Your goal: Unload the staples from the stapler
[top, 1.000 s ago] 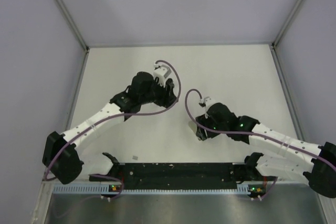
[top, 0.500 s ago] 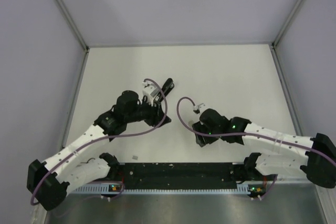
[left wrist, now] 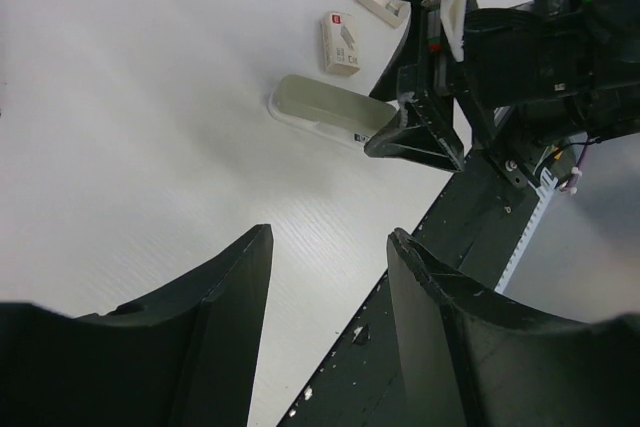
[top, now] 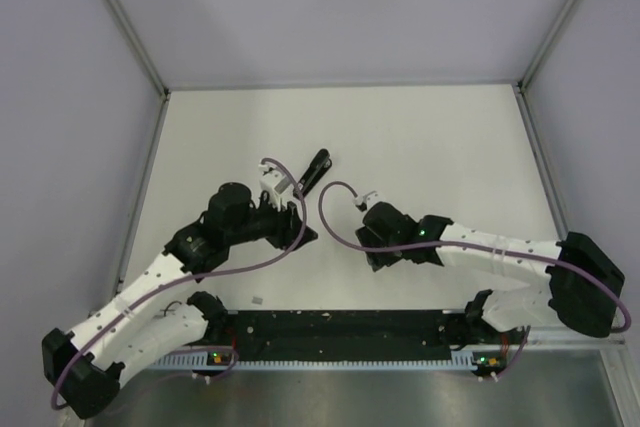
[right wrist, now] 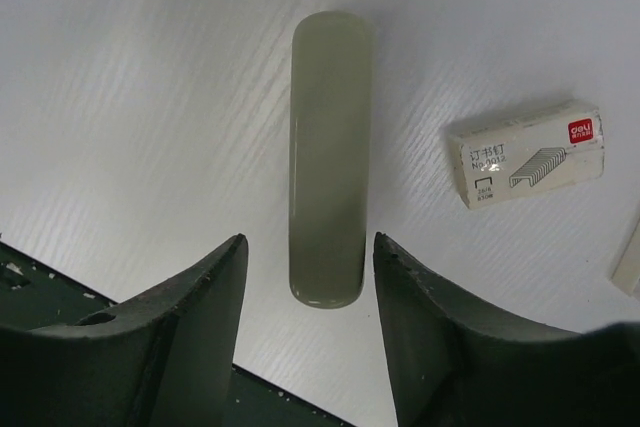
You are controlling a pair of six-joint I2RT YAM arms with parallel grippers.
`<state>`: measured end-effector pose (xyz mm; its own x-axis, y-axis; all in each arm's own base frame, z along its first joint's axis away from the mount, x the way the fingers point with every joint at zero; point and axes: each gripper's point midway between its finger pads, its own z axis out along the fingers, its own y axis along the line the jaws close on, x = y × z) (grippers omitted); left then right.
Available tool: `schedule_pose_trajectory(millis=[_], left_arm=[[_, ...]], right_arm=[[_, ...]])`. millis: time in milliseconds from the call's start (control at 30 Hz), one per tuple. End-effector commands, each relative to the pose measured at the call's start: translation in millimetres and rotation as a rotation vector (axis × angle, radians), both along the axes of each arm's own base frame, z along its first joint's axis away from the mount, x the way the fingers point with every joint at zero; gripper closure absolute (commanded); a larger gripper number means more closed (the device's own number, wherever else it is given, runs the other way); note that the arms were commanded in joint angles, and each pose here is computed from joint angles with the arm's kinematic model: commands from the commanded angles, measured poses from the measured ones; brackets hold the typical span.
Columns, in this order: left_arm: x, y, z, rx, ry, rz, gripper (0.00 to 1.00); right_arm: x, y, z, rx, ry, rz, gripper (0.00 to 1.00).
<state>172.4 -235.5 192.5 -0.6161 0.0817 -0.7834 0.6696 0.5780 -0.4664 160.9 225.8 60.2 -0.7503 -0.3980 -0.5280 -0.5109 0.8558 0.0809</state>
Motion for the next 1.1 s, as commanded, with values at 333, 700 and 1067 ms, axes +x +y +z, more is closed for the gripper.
schedule_pose_trajectory(millis=[333,700,1067], left_arm=[[-14.0,20.6,21.0,-0.038,-0.057,0.059,0.44],[-24.1,21.9,29.4,-0.062,-0.072,0.028,0.44],[-41.0,24.6,29.0,-0.109,-0.031,0.009,0.44]], right_arm=[[31.2,21.9,11.8,-0.063,-0.104,0.101,0.89],[38.3,55.6,33.9,-0.101,-0.183,0.654,1.0],[45.4,73.4,8.7,-0.161,-0.026,0.947,0.91]])
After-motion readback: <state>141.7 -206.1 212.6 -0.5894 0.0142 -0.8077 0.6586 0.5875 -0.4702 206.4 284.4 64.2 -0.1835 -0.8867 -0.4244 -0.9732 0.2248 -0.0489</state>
